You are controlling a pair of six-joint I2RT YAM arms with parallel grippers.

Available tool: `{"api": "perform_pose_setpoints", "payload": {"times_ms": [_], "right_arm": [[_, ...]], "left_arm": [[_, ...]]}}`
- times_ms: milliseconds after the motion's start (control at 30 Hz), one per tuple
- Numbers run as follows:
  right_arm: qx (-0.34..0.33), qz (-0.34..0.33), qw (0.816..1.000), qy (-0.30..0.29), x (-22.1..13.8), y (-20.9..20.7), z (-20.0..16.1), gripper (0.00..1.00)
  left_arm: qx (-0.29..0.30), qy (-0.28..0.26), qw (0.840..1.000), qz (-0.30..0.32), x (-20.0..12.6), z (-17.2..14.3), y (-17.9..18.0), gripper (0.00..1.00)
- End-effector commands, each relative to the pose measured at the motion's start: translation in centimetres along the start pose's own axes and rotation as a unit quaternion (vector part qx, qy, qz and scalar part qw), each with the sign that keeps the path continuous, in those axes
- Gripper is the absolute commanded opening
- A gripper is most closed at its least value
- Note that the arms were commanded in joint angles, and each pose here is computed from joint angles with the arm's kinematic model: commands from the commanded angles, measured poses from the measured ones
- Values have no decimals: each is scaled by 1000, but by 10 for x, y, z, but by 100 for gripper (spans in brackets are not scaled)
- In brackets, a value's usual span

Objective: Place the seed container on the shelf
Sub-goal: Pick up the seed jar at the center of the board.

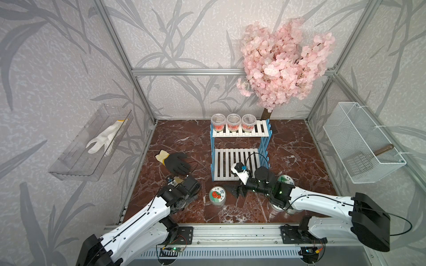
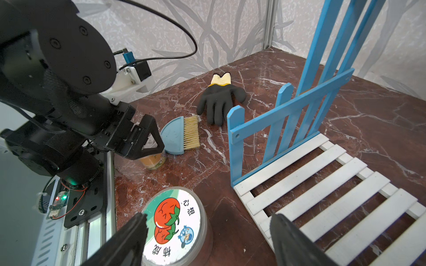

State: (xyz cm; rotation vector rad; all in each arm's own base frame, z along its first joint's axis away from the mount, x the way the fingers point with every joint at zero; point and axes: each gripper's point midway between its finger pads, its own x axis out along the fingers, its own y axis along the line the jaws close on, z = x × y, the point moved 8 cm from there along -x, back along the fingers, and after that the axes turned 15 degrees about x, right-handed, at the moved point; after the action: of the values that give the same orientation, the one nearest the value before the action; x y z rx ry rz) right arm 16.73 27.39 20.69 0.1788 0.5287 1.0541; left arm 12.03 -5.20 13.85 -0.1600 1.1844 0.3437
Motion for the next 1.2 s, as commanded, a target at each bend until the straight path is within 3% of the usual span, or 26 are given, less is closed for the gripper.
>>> {"api": "perform_pose_setpoints", "payload": {"times_ms": [0, 267, 833, 1167], "right_arm": [[-4, 2, 1000, -23, 1, 4, 11, 87], [-2, -8, 1000, -25, 0, 1, 8, 87], [2, -14, 1000, -26, 0, -1, 6, 88], [6, -58, 997, -58, -13, -9, 7, 90]], "left_arm": [[14, 9, 1000, 11, 5, -3, 1, 97], [27, 2, 999, 20, 10, -1, -1, 81], [50, -1, 999, 3, 9, 3, -8, 68], [99, -1, 994, -48, -28, 23, -23, 69]]}}
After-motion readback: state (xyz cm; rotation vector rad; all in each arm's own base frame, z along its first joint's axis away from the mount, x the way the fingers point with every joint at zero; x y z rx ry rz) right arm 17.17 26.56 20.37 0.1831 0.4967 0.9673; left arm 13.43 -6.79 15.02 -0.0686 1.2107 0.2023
